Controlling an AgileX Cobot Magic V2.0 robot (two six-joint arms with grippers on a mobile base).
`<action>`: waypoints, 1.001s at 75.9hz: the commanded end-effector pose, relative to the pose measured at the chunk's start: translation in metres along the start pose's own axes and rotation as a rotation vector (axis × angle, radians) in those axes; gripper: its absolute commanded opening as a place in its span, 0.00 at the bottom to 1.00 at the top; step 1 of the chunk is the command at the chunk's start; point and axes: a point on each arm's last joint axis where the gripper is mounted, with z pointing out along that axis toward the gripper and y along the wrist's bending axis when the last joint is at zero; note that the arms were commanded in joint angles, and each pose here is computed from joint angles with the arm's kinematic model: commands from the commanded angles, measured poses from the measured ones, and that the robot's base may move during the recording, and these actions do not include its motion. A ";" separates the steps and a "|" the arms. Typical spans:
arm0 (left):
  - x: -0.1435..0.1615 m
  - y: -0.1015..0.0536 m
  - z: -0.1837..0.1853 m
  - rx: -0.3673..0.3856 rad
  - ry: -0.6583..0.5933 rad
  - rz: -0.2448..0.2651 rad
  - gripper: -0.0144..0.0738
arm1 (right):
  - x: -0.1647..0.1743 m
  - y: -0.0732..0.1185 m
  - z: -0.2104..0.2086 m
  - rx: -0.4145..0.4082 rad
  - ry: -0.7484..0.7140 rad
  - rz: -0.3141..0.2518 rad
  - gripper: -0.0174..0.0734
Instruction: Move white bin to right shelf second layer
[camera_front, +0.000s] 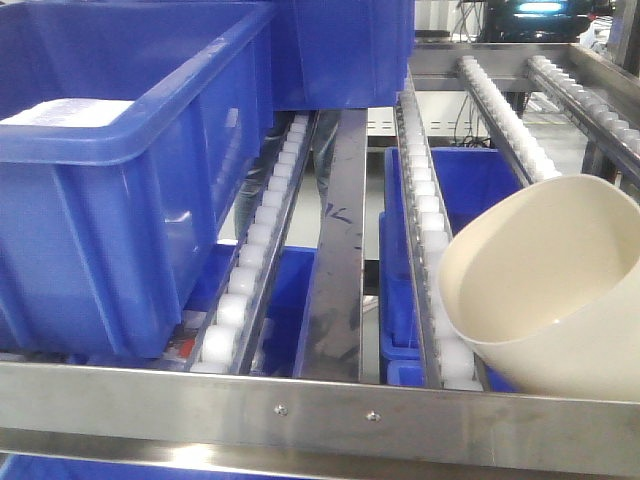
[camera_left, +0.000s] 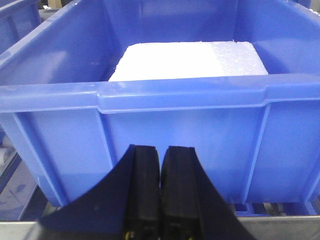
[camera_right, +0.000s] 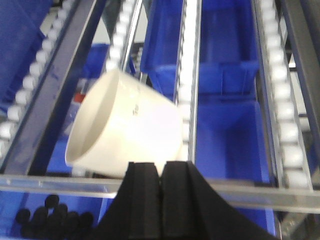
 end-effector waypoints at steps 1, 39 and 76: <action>0.004 0.000 0.001 0.001 -0.063 -0.005 0.26 | -0.009 0.002 -0.006 -0.008 -0.047 -0.010 0.22; 0.004 0.000 0.001 0.001 -0.063 -0.005 0.26 | -0.025 -0.002 -0.002 0.061 -0.297 -0.291 0.22; 0.004 0.000 0.001 0.001 -0.063 -0.005 0.26 | 0.045 -0.017 0.051 0.005 -0.334 -0.237 0.22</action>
